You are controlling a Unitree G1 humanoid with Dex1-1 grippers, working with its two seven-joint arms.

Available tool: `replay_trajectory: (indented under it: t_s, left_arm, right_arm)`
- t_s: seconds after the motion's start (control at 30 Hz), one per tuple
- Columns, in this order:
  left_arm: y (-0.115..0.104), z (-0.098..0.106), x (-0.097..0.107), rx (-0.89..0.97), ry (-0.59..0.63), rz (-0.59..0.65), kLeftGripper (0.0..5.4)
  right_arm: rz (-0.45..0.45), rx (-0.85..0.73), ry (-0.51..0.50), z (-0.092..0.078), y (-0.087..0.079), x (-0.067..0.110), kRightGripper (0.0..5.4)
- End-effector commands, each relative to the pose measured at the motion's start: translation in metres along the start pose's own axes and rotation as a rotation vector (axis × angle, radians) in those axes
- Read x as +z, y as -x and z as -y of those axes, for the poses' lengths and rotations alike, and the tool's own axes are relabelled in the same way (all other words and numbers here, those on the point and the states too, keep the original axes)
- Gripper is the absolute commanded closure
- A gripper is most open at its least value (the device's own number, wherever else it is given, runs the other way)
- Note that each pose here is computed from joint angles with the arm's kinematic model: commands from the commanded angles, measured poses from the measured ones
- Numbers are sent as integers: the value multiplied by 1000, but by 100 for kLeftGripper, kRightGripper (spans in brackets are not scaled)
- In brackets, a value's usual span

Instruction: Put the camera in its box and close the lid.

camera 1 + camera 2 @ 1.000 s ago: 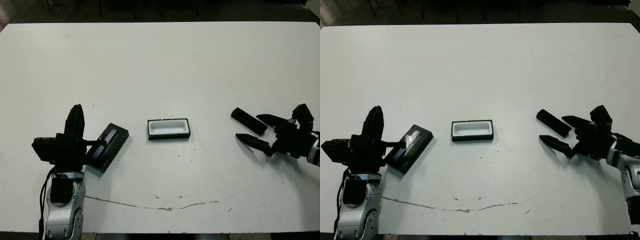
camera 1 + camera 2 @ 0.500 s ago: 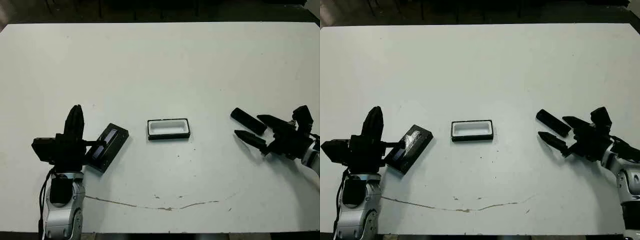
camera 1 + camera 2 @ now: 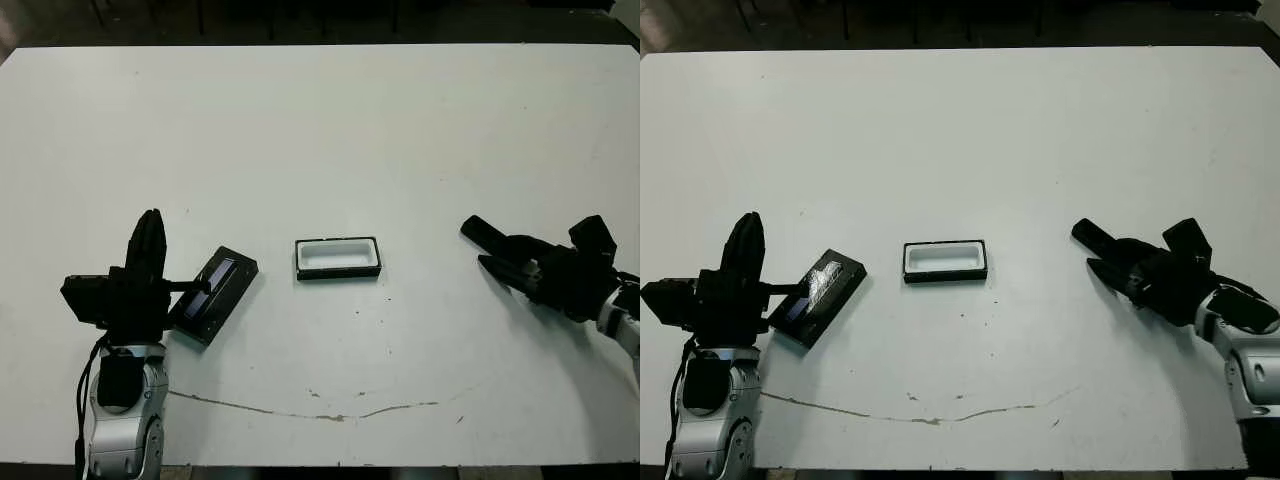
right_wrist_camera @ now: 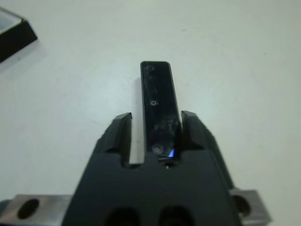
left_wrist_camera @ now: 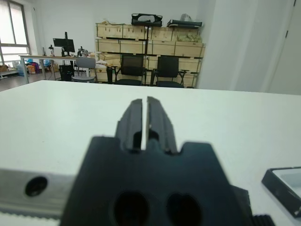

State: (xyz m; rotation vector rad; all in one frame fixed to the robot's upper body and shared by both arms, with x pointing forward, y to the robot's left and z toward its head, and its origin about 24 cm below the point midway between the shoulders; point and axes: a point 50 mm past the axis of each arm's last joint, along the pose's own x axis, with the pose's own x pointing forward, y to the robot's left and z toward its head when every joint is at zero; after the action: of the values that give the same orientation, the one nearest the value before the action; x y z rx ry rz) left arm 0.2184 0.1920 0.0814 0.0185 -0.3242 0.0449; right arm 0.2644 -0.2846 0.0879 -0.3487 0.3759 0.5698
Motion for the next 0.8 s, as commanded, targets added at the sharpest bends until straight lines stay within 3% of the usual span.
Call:
replay_trajectory:
  t_s: [0.03, 0.17, 0.3, 0.47, 0.57, 0.73, 0.8]
  left_arm:
    - [3, -4, -4, 4, -19, -27, 540]
    - [3, -4, -4, 3, -19, -28, 540]
    - [3, -4, -5, 2, -12, -27, 540]
    - [3, -4, -5, 4, -16, -31, 540]
    - [3, -3, -4, 2, -17, -33, 540]
    - [3, -1, -6, -2, -6, -35, 540]
    - [4, 0, -6, -1, -19, -34, 540]
  right_arm:
    - [-81, 31, 52, 3, 5, 3, 392]
    - [-129, 46, 56, 4, 9, 11, 457]
    - [-109, 44, 50, 4, 10, 15, 473]
    - [82, -8, -35, 5, 7, 20, 473]
    - [200, -33, -37, 6, 5, 39, 473]
    - [405, 39, -56, 1, 1, 90, 473]
    - [447, 86, -41, -4, -2, 111, 473]
